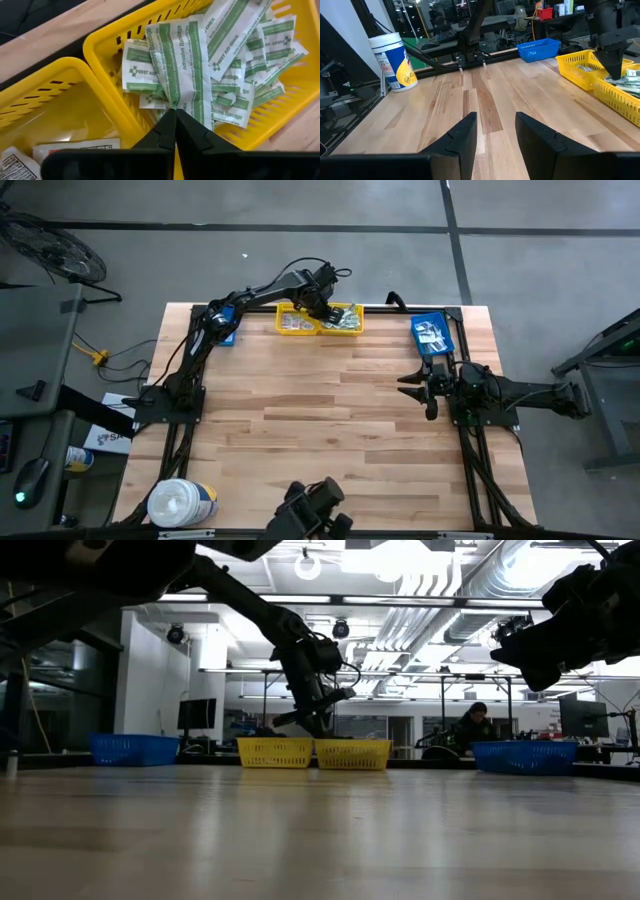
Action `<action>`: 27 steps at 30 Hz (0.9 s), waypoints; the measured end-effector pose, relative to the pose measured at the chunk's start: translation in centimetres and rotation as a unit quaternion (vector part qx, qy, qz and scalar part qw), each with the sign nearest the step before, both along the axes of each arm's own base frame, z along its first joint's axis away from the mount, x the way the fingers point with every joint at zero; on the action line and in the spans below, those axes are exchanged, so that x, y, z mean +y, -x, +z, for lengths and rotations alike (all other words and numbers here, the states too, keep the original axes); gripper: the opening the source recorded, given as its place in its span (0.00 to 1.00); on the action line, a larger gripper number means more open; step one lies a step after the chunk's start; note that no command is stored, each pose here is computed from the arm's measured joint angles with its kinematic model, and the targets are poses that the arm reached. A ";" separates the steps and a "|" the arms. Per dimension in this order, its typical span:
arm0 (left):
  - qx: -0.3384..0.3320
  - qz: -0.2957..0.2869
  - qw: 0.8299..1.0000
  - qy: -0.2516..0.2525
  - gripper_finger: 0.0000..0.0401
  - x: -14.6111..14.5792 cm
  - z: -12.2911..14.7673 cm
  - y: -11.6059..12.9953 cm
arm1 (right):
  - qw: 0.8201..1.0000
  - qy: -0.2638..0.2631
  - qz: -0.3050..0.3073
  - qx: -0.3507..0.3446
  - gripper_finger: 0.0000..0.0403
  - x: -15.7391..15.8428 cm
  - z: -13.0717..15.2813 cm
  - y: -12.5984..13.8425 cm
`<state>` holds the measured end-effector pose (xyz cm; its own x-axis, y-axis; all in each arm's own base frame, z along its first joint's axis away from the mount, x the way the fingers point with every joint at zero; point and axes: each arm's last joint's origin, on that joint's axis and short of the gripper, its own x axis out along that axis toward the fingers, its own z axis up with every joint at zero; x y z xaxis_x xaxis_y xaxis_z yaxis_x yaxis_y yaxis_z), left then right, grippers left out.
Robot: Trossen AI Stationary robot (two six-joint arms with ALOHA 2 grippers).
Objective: Pick & Place First Aid Supplies
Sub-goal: Put the green bandage pack into the right yellow bin, then return to Home Position
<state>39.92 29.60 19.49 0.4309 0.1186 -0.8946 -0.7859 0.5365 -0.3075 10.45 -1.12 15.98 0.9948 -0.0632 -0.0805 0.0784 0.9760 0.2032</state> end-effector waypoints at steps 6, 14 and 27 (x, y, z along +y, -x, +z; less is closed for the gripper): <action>-0.002 -0.010 1.000 0.001 0.12 -0.1 0.0 0.0 | 1.000 0.000 0.000 0.000 0.32 0.0 0.0 0.0; -0.012 -0.035 0.999 0.000 0.32 -0.5 1.7 -0.5 | 1.000 0.000 0.000 0.000 0.32 0.0 0.0 0.0; 0.030 -0.120 0.986 -0.111 0.35 -5.1 8.1 -2.5 | 1.000 0.000 0.000 0.000 0.32 0.0 0.0 0.0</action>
